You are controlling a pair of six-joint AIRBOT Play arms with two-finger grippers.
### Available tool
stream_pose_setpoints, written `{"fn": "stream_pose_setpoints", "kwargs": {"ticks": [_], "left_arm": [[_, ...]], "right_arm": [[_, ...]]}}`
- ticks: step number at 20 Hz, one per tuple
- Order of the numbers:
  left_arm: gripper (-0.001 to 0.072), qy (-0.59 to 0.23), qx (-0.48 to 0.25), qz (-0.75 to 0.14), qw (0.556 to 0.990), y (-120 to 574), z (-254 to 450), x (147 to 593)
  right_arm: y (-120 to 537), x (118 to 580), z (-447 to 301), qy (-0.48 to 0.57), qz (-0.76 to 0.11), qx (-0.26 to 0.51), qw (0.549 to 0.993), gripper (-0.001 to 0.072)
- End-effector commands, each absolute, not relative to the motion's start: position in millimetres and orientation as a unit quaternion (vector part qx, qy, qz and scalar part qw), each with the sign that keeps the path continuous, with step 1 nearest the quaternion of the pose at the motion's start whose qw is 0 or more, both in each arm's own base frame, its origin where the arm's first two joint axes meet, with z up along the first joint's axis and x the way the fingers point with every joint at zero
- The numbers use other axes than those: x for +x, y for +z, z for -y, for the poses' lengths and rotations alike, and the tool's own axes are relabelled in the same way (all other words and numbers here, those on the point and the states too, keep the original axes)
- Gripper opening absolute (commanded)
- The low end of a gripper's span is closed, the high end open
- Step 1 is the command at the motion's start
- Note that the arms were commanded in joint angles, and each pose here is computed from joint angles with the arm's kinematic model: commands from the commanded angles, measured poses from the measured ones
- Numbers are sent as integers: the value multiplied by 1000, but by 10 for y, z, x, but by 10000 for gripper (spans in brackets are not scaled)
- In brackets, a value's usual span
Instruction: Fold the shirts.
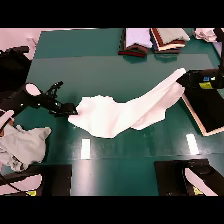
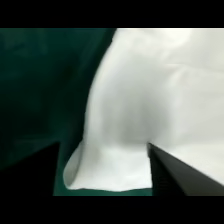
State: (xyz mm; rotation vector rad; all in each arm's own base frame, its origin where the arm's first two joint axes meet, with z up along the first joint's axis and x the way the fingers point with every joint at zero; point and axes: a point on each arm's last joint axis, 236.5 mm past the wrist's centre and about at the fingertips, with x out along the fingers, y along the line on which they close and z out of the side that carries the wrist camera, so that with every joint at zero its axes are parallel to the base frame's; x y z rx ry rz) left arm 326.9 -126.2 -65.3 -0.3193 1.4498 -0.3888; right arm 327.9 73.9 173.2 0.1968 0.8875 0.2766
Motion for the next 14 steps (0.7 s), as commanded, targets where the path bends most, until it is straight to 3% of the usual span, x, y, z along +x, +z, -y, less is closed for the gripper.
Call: {"fn": "stream_pose_setpoints", "kwargs": {"ticks": [1, 3, 6, 9, 11, 14], "left_arm": [[279, -191, -140, -656, 717, -628, 1389, 3306], [28, -200, -121, -633, 738, -357, 1372, 3448], [24, -197, -87, -514, 831, 677, 1274, 3884], [24, -188, -37, -317, 929, 2446, 1097, 3939], [24, -180, -12, -179, 967, 3647, 984, 3580], [24, -174, 8, -5, 985, 4993, 856, 2707]], "right_arm": [[1735, 3277, -743, 134, -427, 94, 889, 15], [1743, 3281, -742, 134, -426, 94, 890, 15], [2053, 3343, -738, 136, -390, 89, 906, 14], [2832, 3367, -732, 144, -304, 70, 939, 15], [3425, 3282, -713, 145, -238, 56, 959, 15], [4136, 3009, -644, 139, -162, 40, 976, 15]]}}
